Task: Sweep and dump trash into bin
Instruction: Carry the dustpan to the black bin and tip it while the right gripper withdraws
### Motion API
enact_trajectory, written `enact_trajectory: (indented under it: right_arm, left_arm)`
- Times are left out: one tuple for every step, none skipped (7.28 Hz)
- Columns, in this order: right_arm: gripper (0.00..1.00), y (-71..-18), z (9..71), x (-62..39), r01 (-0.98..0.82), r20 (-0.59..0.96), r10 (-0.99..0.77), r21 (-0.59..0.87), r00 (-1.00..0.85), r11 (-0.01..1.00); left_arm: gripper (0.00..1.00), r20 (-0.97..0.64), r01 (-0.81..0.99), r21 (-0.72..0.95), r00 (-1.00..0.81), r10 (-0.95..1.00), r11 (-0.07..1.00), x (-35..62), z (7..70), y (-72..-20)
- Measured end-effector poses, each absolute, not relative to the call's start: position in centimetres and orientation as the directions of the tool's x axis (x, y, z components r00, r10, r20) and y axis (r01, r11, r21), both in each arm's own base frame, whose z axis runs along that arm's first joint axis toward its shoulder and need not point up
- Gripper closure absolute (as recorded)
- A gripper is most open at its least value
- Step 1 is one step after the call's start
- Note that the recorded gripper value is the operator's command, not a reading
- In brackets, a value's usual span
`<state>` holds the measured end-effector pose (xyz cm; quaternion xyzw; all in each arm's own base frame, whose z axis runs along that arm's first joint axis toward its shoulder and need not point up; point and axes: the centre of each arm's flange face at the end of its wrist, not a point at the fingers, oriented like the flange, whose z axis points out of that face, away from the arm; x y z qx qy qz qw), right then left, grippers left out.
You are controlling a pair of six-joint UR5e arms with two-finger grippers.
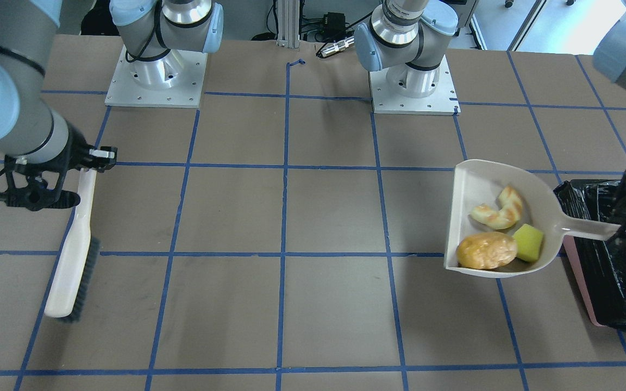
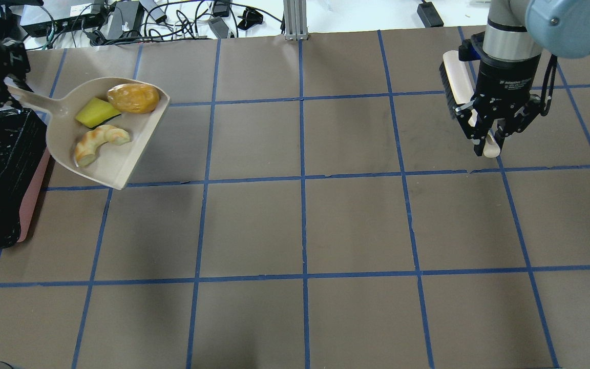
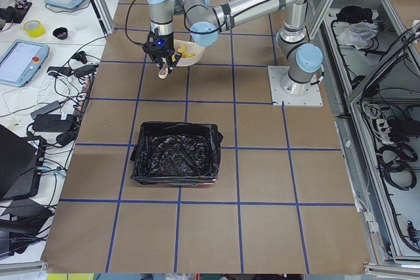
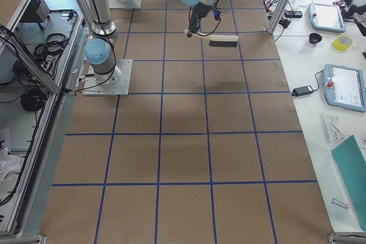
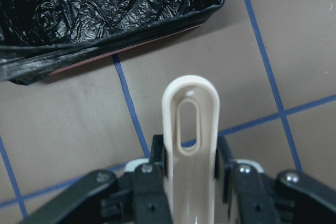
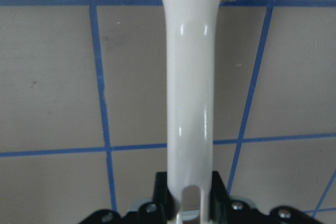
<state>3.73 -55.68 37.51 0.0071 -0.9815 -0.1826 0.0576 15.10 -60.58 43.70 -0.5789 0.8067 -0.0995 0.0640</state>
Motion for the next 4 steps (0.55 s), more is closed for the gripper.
enact_trajectory:
  right_arm:
    - [1.00,-57.6,34.3,-0.7,0.001,0.096,-0.037,0.368,-0.995,0.930]
    - [1.00,-58.5,31.9,-4.8,-0.005,0.083,-0.038,0.360,-0.996,0.933]
    - [1.00,-58.8,29.9,-7.7,-0.008,0.090,-0.041,0.340,-0.995,0.940]
    - [1.00,-58.9,27.8,-9.2,-0.008,0.121,-0.049,0.314,-0.991,0.949]
  left_arm:
    - [1.00,0.003,-0.906,-0.252,-0.353,-0.935,0.341,19.9,45.1,-59.7]
    - [1.00,-0.009,-0.888,-0.271,-0.383,-0.924,0.371,24.7,46.2,-58.8]
    - [1.00,-0.020,-0.871,-0.292,-0.406,-0.914,0.394,29.0,47.3,-58.1]
    - [1.00,-0.029,-0.858,-0.310,-0.421,-0.906,0.409,32.6,48.1,-57.7]
